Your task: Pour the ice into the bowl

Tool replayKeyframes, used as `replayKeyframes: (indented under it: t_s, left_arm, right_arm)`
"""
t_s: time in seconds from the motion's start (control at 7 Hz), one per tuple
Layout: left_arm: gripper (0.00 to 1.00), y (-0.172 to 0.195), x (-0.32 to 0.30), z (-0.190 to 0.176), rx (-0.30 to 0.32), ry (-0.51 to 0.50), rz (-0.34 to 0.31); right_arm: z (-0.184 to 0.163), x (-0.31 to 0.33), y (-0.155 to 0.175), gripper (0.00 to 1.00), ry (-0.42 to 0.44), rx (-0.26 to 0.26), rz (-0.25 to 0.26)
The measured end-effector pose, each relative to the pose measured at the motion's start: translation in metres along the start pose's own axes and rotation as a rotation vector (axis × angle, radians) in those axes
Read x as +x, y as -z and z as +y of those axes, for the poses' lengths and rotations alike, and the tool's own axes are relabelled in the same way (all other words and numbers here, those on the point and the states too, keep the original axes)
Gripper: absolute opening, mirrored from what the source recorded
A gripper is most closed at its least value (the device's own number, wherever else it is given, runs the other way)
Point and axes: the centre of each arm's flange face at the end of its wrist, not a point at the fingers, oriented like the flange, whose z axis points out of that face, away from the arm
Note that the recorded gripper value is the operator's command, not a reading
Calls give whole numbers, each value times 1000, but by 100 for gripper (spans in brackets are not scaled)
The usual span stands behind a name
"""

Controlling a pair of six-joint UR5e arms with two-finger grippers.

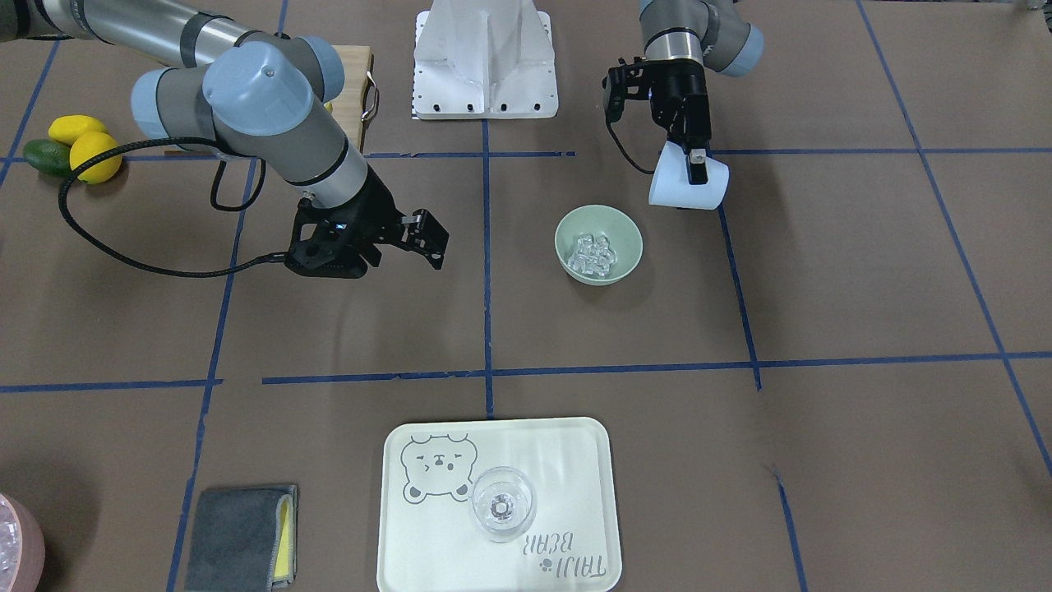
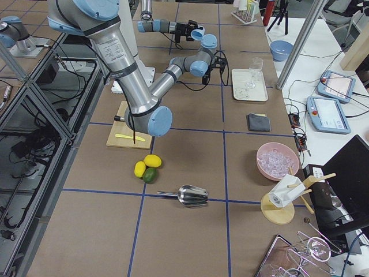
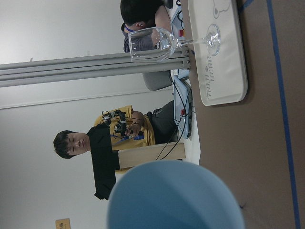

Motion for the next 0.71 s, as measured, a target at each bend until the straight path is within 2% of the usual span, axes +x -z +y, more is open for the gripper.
replayKeyframes:
  t_s: [0.29, 0.43, 0.57, 0.71]
  left_arm:
    - [0, -1, 5, 28, 62, 166, 94]
    - [0, -3, 10, 40, 84, 201, 156]
    - [0, -8, 16, 58, 91, 282, 237]
    - [0, -12, 17, 91, 70, 435, 344]
  right_arm:
    - [12, -20, -9, 100, -12, 3, -6]
    - [16, -24, -12, 100, -12, 2, -7]
    - [20, -26, -15, 100, -9, 3, -6]
    - [26, -28, -19, 100, -8, 10, -4]
